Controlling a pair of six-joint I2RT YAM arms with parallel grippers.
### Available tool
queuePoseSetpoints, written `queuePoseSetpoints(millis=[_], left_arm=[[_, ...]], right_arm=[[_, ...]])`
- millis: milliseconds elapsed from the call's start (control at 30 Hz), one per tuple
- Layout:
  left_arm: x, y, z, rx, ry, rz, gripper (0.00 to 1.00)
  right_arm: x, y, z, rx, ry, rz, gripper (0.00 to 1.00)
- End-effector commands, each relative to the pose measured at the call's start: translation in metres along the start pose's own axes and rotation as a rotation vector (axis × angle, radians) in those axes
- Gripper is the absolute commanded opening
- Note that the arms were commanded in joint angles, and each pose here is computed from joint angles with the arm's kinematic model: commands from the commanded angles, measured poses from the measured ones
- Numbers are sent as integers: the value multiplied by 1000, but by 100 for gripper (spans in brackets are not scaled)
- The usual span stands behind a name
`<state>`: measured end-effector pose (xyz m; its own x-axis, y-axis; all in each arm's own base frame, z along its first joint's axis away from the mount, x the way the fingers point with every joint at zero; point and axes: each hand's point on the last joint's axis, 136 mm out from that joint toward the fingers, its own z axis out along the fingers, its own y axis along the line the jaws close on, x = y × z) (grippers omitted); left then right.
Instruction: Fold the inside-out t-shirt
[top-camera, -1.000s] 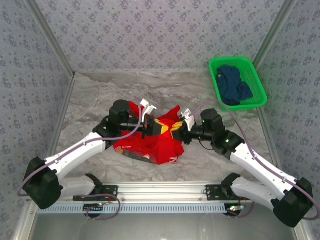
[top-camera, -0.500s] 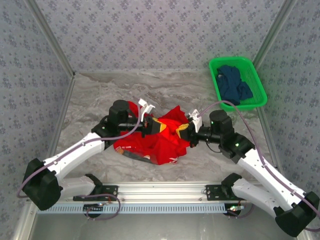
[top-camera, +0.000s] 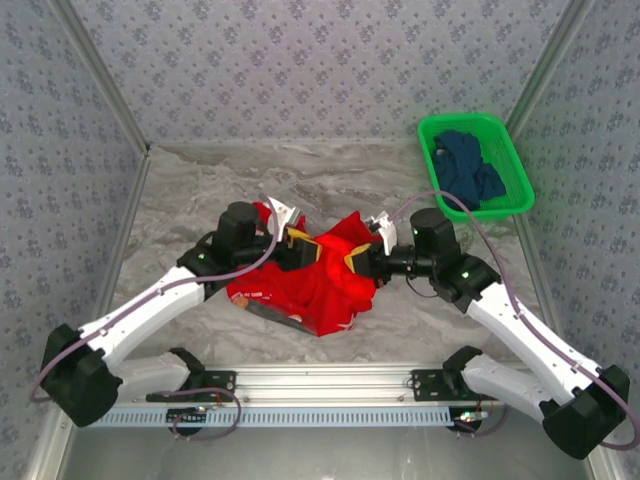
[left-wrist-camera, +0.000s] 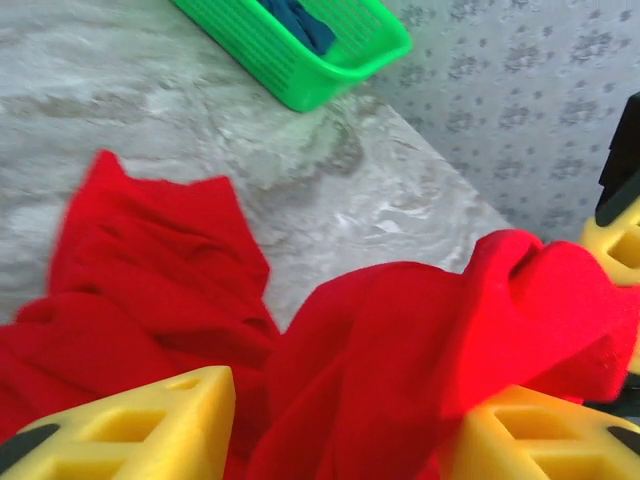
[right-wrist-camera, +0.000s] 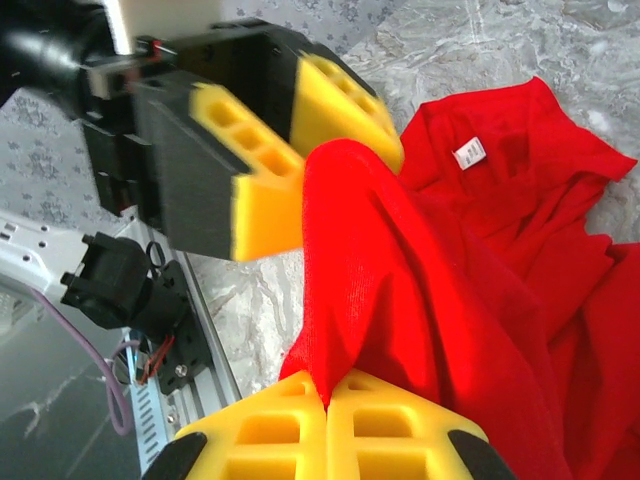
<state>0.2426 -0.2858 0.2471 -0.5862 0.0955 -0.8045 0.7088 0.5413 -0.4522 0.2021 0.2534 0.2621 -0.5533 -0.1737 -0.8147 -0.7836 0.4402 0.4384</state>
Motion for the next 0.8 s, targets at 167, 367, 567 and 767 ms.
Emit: queuePoseSetpoints(millis=[167,367,567,767], left_arm=[[3,-32,-26,-25,-3,153,56],[24,-70,-5,142,123,192,45],[28,-59,14,67,173,230,56],[31,-67,23,116,196,239,47]], right_arm=[[-30,3,-1,-56,-90,98,0],[-35,0,-1,-63,-109,127,0],[-35,-1,-1,-65,-108,135,0],[-33,-2,-1,-62,-110,140,0]])
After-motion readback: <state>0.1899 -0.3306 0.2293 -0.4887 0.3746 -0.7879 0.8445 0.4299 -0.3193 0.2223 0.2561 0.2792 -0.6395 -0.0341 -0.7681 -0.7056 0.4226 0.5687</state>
